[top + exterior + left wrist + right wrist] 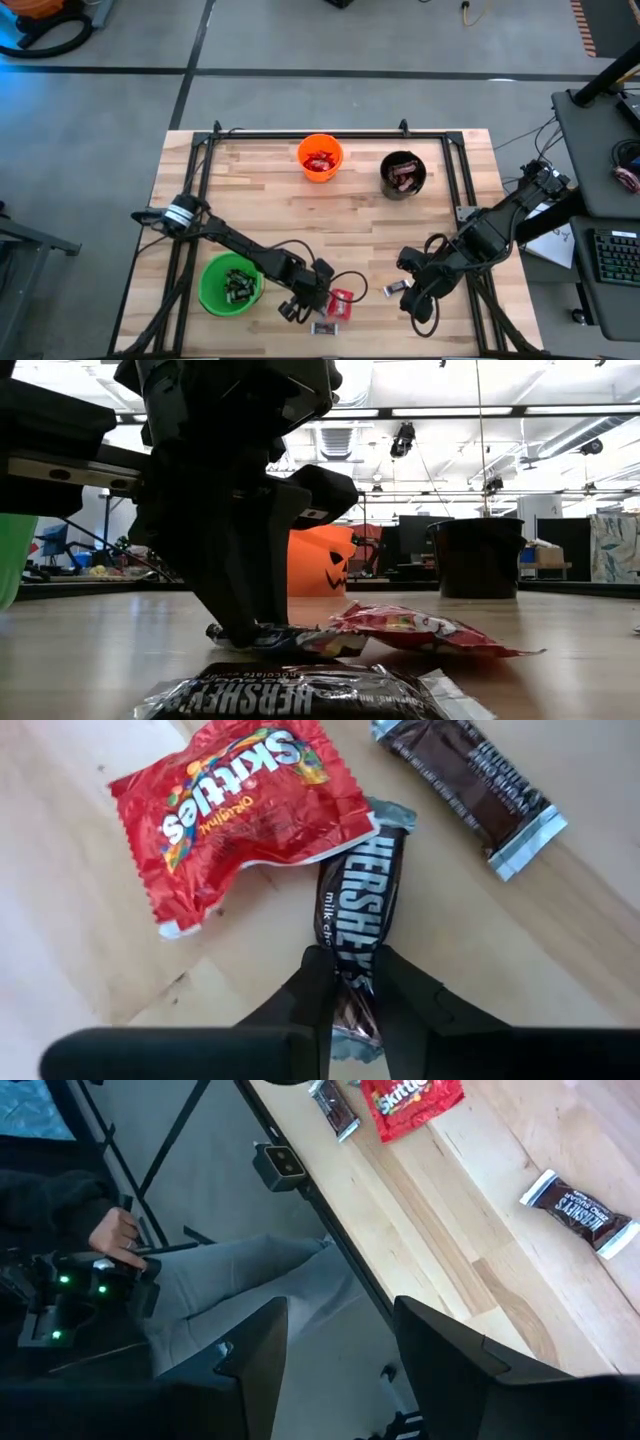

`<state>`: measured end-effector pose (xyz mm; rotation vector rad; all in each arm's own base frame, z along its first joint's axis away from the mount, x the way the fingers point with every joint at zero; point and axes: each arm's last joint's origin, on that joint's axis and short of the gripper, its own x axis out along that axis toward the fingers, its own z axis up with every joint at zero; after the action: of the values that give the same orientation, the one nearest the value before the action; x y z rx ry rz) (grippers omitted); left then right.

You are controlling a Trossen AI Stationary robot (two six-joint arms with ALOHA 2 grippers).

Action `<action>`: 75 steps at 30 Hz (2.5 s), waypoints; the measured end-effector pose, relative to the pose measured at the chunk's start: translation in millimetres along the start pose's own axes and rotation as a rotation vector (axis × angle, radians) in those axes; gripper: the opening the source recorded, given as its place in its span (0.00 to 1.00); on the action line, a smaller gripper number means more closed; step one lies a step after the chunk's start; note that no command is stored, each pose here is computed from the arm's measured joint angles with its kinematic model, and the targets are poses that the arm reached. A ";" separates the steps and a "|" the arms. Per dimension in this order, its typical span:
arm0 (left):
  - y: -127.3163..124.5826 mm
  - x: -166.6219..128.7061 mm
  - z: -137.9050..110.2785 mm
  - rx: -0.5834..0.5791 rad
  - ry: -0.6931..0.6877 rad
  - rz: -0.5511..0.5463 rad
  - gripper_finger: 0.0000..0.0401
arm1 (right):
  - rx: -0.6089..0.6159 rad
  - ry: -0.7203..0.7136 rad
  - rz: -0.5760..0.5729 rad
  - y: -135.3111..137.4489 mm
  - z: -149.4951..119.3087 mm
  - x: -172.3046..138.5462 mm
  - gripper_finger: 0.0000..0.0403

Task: Sort candy
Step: Put the black chocolate into the green bucket, then put the red candy into the orange bucket

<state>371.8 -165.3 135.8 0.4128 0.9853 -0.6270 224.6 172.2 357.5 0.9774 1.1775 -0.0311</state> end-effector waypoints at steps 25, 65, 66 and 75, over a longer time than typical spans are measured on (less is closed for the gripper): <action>24.8 -169.0 11.3 -0.178 -0.222 0.301 0.10 | -0.084 -0.134 -0.031 -0.7 4.1 -0.3 0.44; -108.0 -212.9 -50.5 -0.855 0.330 0.185 0.32 | -0.146 -0.251 -0.069 -5.6 27.9 -3.7 0.44; -108.0 -213.1 -50.6 -0.851 0.331 0.184 0.34 | -0.139 -0.251 -0.067 -5.5 27.9 -3.6 0.44; -103.3 -247.7 -27.6 -0.754 0.114 0.179 0.39 | 0.074 -0.159 -0.030 -5.9 24.9 -3.0 0.44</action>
<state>187.0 -152.6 331.9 -0.1353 1.1973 -0.0430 239.2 151.0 357.2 1.0036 1.0507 -0.1741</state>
